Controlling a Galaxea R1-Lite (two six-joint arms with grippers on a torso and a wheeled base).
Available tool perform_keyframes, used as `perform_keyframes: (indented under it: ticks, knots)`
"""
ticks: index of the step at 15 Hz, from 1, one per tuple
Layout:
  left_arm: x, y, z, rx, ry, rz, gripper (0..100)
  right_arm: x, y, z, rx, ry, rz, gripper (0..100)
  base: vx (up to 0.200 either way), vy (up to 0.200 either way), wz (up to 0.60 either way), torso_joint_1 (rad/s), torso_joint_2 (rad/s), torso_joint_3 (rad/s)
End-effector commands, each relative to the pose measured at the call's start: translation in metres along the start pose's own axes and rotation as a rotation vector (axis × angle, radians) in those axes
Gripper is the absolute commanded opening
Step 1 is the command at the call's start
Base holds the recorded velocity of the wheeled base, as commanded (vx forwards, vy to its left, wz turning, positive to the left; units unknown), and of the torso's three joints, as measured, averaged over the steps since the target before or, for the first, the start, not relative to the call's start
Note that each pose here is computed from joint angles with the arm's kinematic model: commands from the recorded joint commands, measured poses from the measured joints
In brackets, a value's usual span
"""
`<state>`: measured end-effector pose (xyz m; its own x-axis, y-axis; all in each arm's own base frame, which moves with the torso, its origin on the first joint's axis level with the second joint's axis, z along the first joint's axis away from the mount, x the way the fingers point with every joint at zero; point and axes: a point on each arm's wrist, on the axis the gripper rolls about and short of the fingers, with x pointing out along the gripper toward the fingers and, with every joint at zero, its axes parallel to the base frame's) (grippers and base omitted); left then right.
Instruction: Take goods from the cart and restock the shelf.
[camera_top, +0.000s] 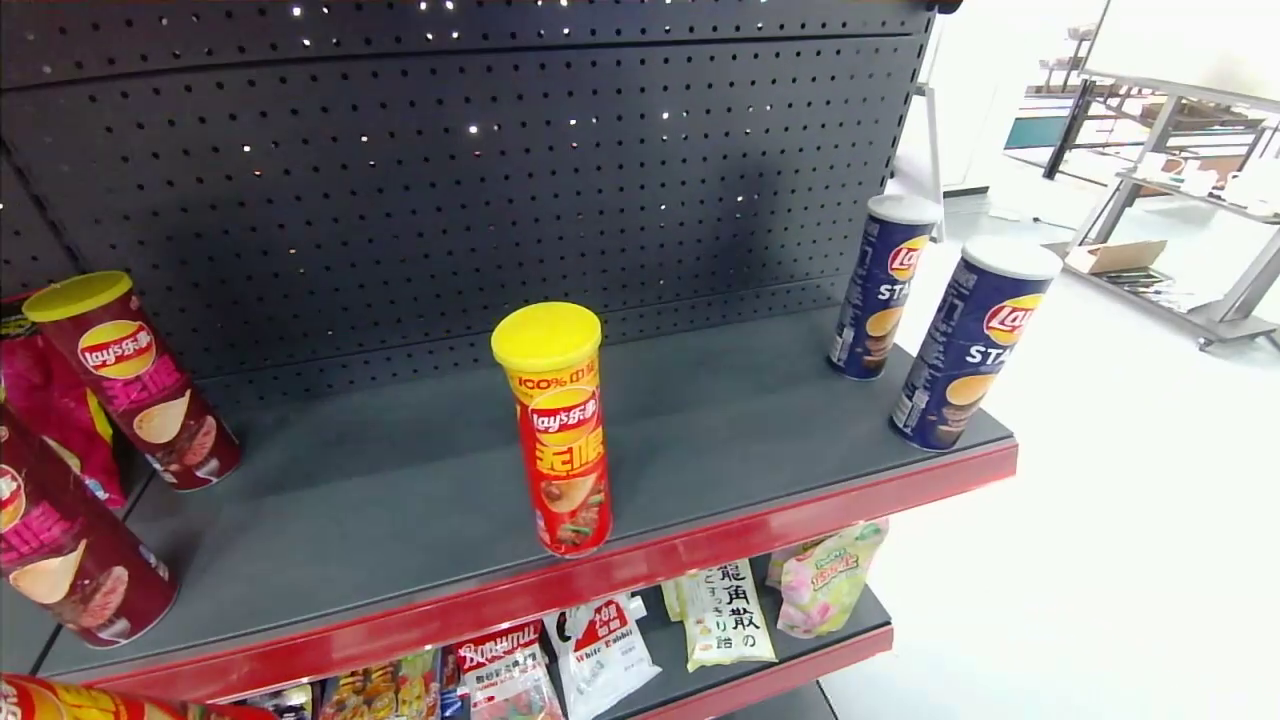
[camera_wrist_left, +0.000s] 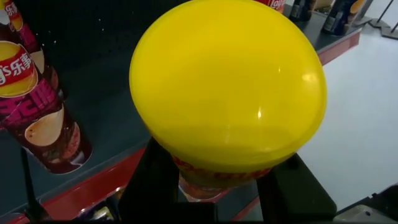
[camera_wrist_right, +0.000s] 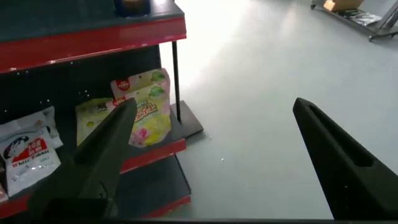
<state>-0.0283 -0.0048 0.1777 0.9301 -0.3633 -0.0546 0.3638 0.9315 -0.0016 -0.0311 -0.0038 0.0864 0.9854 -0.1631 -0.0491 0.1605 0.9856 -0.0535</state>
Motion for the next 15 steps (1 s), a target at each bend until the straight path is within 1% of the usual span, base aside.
perform_keyframes:
  ticks: [1,2,3,4,6,7,11,13,15]
  knots:
    - [0.003,0.001,0.0,-0.005,0.016,-0.001,0,0.003,0.001,-0.002,0.004,-0.029,0.026,100,0.0,0.0,0.0,0.0,0.0,0.0]
    - [0.003,0.001,-0.002,-0.007,0.023,-0.001,0,0.005,0.003,-0.003,0.008,-0.057,0.077,100,0.0,0.0,0.0,0.0,0.0,0.0]
    - [0.003,0.001,-0.002,-0.007,0.023,-0.001,0,0.005,0.003,-0.003,0.008,-0.057,0.077,100,0.0,0.0,0.0,0.0,0.0,0.0]
    - [0.005,0.001,-0.004,-0.013,0.037,-0.017,0,0.006,0.005,-0.003,0.005,-0.083,0.149,100,0.0,0.0,0.0,0.0,0.0,0.0]
    - [0.006,0.001,-0.006,-0.016,0.041,-0.051,0,0.006,0.006,-0.004,0.014,-0.084,0.191,100,0.0,0.0,0.0,0.0,0.0,0.0]
    - [0.006,0.0,-0.007,-0.018,0.044,-0.06,0,0.008,0.006,-0.01,0.027,-0.055,0.2,100,0.0,0.0,0.0,0.0,0.0,0.0]
    - [0.007,0.0,-0.011,-0.024,0.049,-0.07,0,0.008,0.006,-0.01,0.034,-0.054,0.176,100,0.0,0.0,0.0,0.0,0.0,0.0]
    - [0.008,0.0,-0.009,-0.026,0.052,-0.107,0,0.008,0.006,-0.01,0.035,-0.053,0.176,100,0.0,0.0,0.0,0.0,0.0,0.0]
    - [0.007,0.0,-0.011,-0.027,0.054,-0.118,0,0.008,0.006,-0.01,0.035,-0.053,0.176,100,0.0,0.0,0.0,0.0,0.0,0.0]
